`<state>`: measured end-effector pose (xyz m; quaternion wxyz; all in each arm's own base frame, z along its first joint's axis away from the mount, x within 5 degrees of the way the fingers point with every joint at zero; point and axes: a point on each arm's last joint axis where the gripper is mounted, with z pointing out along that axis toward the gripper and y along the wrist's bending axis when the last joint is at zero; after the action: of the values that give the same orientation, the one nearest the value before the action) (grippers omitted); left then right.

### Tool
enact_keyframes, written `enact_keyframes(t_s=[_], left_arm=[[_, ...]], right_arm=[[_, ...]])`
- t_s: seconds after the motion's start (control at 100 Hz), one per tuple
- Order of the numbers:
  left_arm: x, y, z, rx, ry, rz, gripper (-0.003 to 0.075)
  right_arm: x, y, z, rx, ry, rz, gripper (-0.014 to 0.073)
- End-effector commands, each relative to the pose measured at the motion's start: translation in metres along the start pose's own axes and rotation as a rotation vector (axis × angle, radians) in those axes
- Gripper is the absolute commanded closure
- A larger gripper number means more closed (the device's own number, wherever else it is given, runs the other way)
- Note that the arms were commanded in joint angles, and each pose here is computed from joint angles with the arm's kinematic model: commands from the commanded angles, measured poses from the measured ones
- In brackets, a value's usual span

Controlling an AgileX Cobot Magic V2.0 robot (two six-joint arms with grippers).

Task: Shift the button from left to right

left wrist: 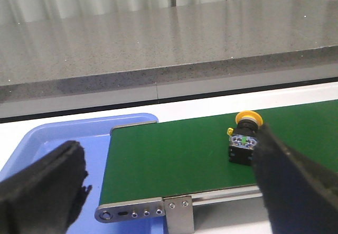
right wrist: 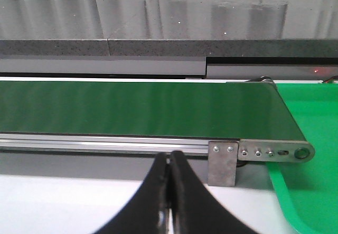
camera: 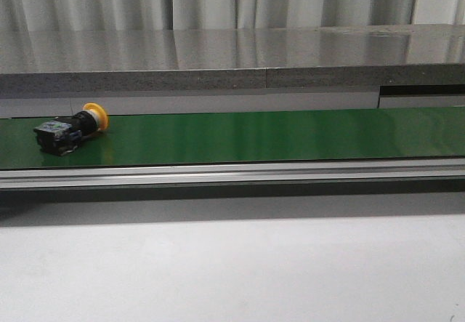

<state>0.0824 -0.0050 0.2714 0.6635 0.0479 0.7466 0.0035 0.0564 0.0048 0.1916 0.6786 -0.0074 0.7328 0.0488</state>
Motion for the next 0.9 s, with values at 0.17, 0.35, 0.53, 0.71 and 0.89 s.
enact_keyframes(t_s=[0.17,0.35,0.53,0.71,0.89], left_arm=[[-0.0172,0.0016,-0.0016,-0.012,-0.115,-0.002,0.0694],[-0.0172,0.0017,-0.0016,-0.013,-0.115,-0.001,0.0739],[-0.0172,0.0017,-0.0016,-0.013,-0.115,-0.001,0.0739],[-0.0172,0.0017,-0.0016,-0.013,-0.115,-0.001,0.0739],[-0.0172,0.0017,-0.0016,-0.013,-0.115,-0.001,0.0739]], right_arm=[[-0.0147,0.0006,-0.0029,-0.003,-0.121,-0.016,0.0663],[-0.0147,0.0006,-0.0029,-0.003,-0.121,-0.016,0.0663],[-0.0147,0.0006,-0.0029,-0.003,-0.121,-0.016,0.0663],[-0.0164,0.0006,-0.0031,-0.003,-0.14,-0.016,0.0663],[-0.0171,0.0007,-0.0032,-0.004,-0.147,-0.016,0.0663]])
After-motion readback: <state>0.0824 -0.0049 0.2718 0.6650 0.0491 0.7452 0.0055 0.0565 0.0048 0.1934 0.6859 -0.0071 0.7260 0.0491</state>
